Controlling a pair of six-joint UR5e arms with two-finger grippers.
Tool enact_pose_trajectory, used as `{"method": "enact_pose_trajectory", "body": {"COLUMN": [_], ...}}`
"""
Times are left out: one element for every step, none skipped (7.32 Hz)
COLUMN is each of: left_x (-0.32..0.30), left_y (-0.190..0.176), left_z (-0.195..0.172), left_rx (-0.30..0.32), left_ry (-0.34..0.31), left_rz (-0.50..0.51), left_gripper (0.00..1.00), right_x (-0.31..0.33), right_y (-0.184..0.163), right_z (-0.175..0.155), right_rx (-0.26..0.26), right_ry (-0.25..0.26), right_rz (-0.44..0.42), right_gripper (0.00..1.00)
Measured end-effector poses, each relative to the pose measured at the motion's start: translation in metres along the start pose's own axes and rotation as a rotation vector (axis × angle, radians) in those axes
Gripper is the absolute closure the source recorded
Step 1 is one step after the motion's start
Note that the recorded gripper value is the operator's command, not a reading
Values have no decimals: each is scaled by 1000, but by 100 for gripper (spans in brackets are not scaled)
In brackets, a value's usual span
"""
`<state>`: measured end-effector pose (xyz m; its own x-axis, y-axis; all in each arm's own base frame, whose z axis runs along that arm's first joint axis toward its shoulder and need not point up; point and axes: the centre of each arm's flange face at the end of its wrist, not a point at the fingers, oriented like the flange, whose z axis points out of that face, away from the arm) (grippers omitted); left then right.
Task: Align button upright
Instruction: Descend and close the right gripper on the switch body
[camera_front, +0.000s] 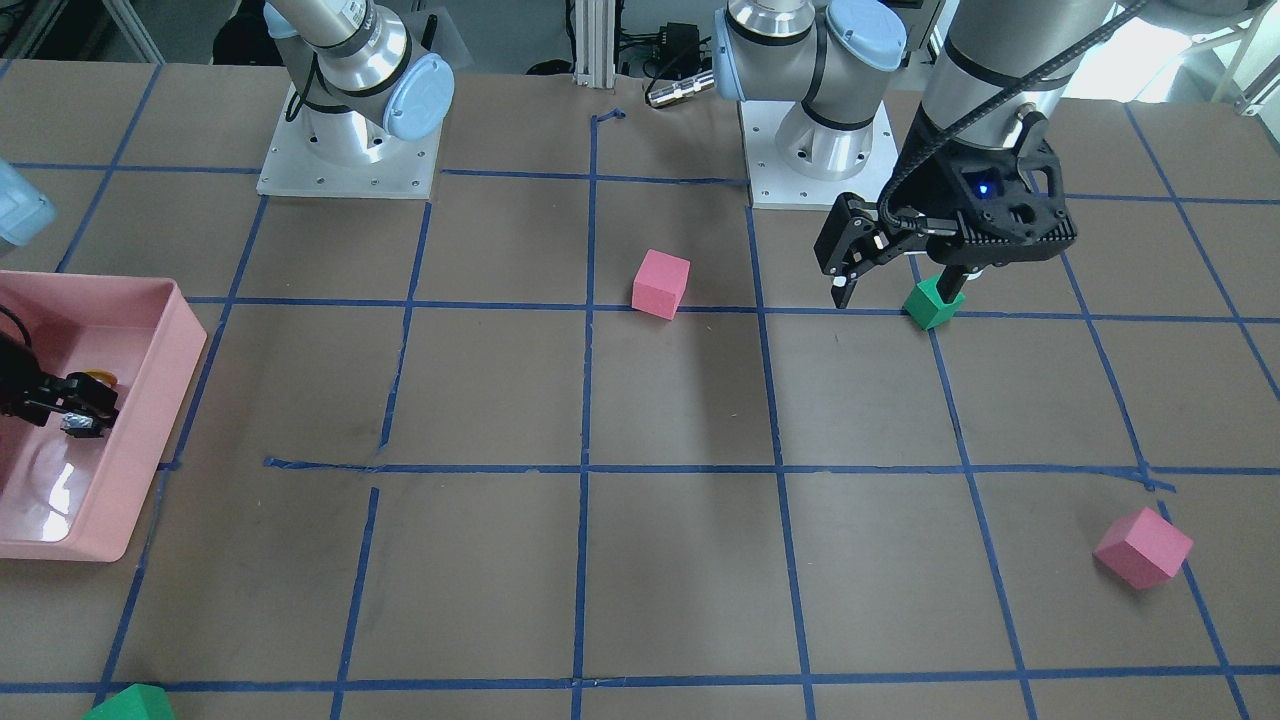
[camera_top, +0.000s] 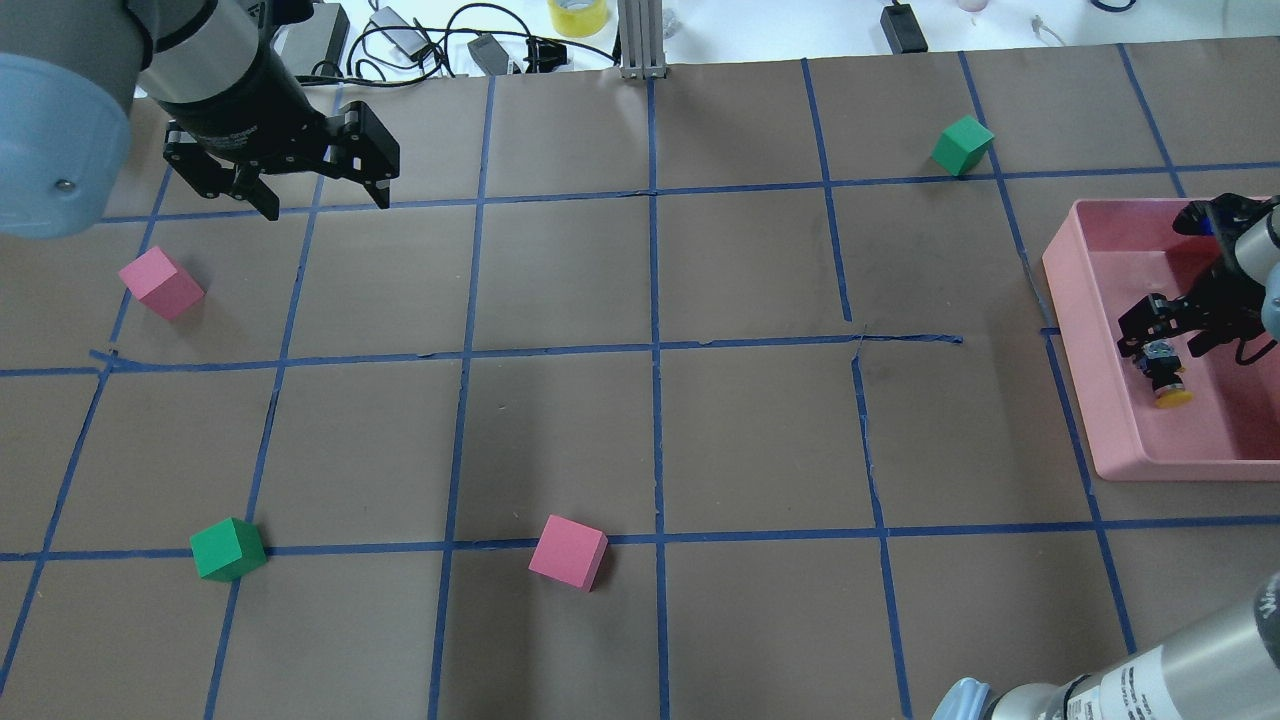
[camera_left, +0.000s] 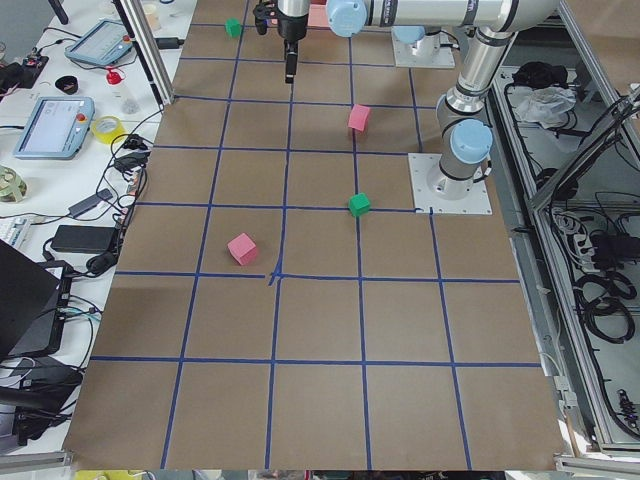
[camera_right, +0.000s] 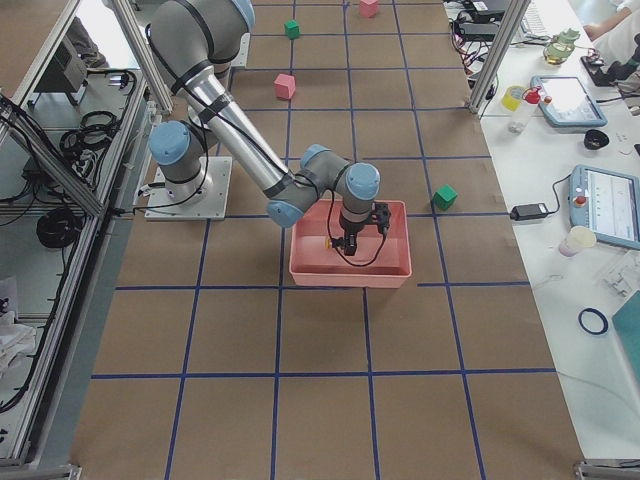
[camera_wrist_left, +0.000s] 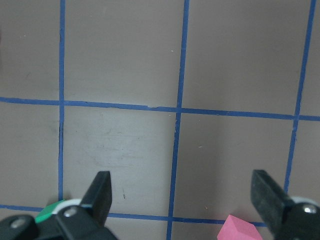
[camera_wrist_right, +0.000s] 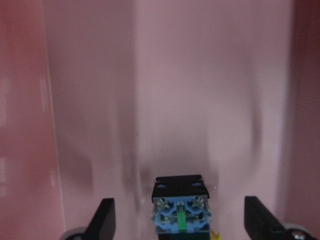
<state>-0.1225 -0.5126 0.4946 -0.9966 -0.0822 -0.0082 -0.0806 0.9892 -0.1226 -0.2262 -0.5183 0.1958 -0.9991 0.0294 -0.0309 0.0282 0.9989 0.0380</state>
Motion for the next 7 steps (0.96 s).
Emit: {"method": "enact_pose_trajectory", "body": {"left_x": [0,0,0,0,0,0,0], "left_y": [0,0,0,0,0,0,0], "left_z": [0,0,0,0,0,0,0], "left_rx": [0,0,0,0,0,0,0], "left_ry": [-1,-1,-1,-1,-1,-1,-2], "left_rz": [0,0,0,0,0,0,0], "left_gripper": [0,0,0,0,0,0,0], "right_x": [0,0,0,0,0,1,3], "right_y": [0,1,1,2,3,4,5], "right_z": [0,1,2,2,2,1,1], "right_rx": [0,-1,-6,-11,-16,-29,-40], "right_ry": [-1,-2,-1,0,6,21,36], "right_rz": [0,1,1,-2,-4,-4,-4], "right_gripper": [20,26,26,40,60,71,90]}}
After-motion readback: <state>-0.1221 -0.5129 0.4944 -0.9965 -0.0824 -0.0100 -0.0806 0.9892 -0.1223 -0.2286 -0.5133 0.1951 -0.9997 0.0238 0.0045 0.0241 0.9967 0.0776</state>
